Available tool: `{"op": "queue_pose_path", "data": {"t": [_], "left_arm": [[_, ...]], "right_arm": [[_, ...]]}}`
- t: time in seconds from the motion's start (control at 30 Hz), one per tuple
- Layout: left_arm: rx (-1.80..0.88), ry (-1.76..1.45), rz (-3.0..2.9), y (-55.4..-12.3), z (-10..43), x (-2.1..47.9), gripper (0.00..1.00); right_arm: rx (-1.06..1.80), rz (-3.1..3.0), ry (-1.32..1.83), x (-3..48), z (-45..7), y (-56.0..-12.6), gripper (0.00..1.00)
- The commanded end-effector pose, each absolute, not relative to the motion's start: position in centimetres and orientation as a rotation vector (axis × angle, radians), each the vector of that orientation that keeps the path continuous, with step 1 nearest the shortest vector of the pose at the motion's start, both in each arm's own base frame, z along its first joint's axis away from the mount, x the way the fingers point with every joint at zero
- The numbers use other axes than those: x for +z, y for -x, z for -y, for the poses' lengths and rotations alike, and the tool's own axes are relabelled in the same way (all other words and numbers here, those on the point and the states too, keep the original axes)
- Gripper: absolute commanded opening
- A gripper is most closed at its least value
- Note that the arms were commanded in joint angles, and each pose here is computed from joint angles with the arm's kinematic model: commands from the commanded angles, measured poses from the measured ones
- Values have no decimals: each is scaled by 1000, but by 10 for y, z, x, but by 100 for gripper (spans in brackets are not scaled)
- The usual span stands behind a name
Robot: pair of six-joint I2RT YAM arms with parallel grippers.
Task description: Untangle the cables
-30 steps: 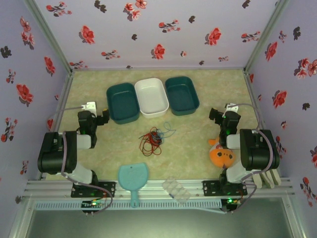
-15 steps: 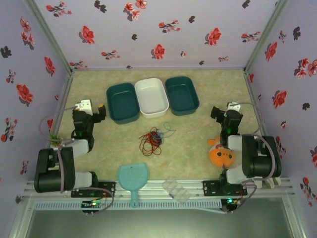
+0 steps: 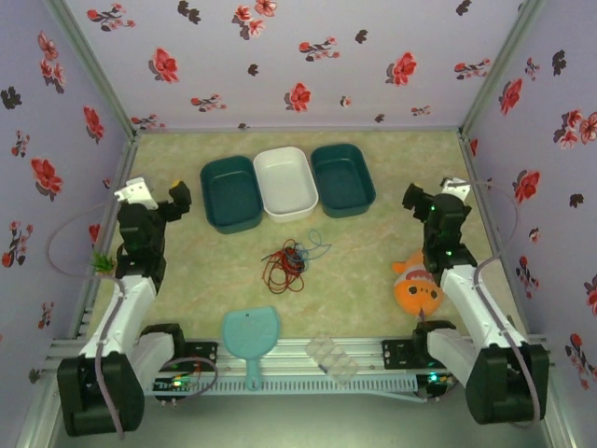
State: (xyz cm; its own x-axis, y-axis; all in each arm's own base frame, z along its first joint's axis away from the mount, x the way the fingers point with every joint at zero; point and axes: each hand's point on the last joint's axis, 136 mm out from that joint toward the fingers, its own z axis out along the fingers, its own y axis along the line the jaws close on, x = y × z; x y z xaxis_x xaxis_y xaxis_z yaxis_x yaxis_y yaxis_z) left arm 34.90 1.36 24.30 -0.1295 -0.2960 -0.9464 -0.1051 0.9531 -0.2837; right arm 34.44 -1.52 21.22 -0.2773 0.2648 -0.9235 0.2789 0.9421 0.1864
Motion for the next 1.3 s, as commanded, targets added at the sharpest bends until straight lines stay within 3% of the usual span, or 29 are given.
{"op": "queue_pose_path", "data": {"t": [0.0,0.5,0.93,1.27], "left_arm": [[-306,345,-1841,-334,13,226,100],[-504,204,-1973,-288,122,208,100],[-543,-34,-2141,-269,195,170,100],[-588,-224,-2228,-259,236,150,100]], "right_arm": [[-45,-2048,-395,193,-1,-322,99],[137,-2317,-70,177,-135,-294,99],[343,-2445,23,152,-178,-290,93],[462,-2512,159,137,-211,-294,80]]}}
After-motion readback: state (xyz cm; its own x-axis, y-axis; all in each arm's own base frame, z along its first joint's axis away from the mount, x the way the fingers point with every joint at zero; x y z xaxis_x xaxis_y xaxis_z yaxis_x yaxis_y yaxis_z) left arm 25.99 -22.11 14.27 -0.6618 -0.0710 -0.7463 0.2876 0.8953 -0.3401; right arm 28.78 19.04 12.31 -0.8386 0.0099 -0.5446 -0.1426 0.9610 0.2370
